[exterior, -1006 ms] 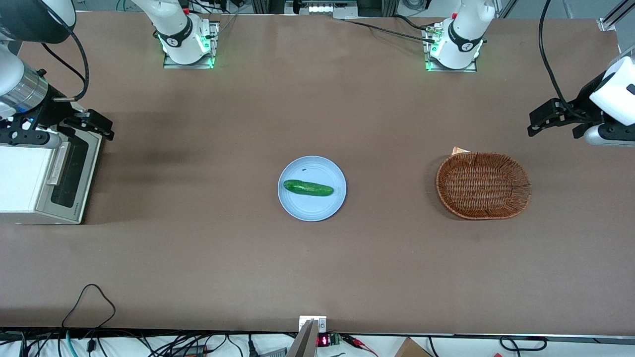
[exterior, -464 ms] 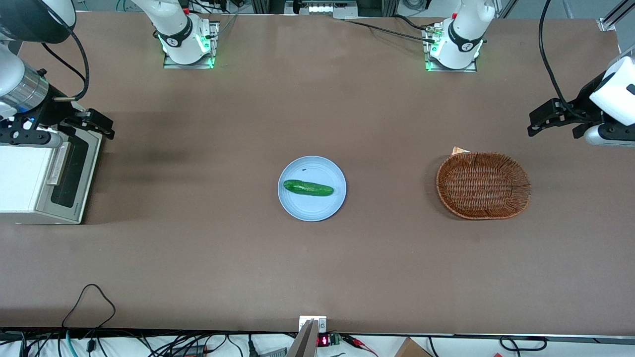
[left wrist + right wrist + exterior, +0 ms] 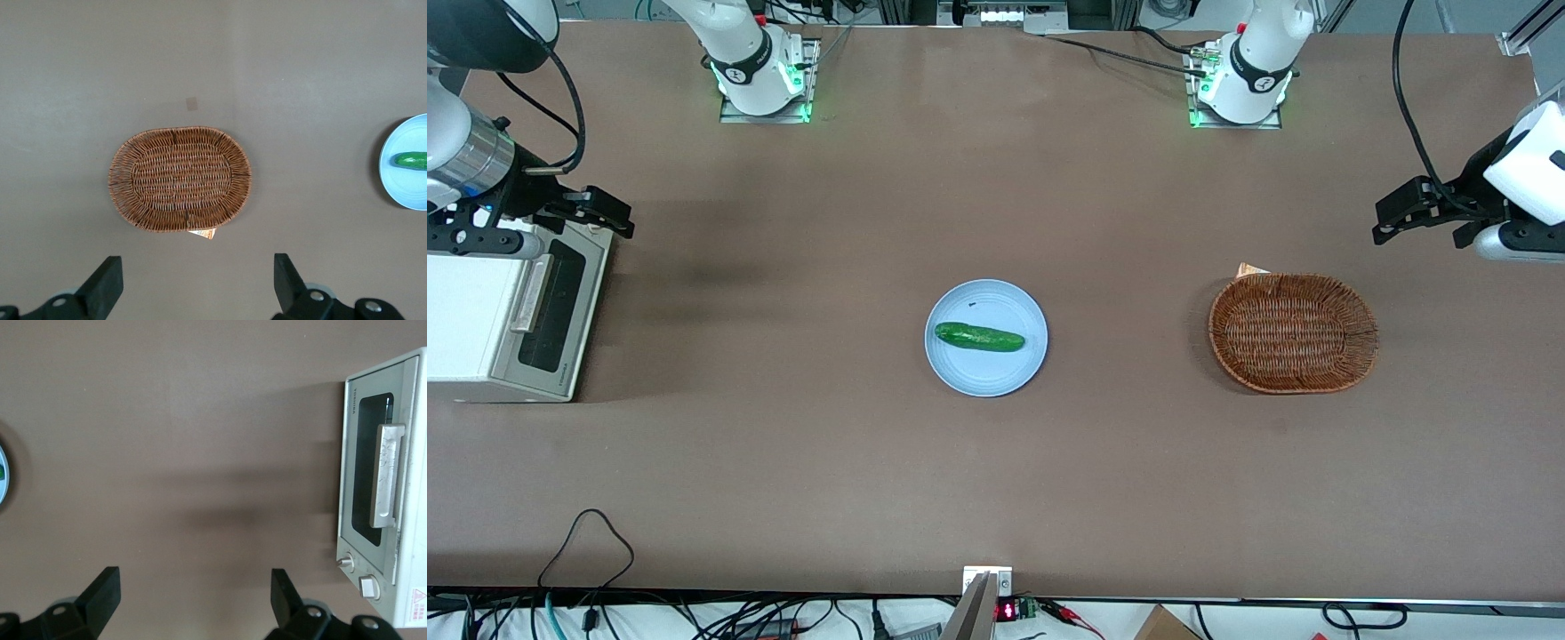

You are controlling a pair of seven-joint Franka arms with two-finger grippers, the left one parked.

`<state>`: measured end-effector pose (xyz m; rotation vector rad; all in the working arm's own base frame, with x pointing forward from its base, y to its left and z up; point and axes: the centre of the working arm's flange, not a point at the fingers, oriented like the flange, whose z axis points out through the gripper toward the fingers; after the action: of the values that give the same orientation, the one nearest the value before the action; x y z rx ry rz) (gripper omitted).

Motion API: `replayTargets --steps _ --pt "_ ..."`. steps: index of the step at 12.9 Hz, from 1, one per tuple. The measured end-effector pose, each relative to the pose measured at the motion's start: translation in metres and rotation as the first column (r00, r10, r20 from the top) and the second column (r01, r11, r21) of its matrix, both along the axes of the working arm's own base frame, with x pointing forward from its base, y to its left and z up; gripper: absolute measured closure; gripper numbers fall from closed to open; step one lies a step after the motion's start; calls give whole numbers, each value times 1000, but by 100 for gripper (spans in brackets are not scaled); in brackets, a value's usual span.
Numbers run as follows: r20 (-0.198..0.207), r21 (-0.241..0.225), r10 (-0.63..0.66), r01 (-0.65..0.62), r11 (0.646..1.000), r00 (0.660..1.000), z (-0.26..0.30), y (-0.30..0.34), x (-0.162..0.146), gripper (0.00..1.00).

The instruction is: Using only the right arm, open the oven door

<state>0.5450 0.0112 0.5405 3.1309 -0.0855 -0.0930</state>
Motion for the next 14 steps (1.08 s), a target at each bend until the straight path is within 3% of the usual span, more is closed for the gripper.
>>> replayTargets --steps 6,9,10,14 --pt "21 1 -13 13 1000 1000 12 -7 2 0" --pt "4 0 -13 13 1000 1000 11 -7 0 2" --pt "4 0 -12 12 1000 1000 11 -7 0 7" --pt "-5 0 -9 9 1000 1000 10 -7 -1 55"
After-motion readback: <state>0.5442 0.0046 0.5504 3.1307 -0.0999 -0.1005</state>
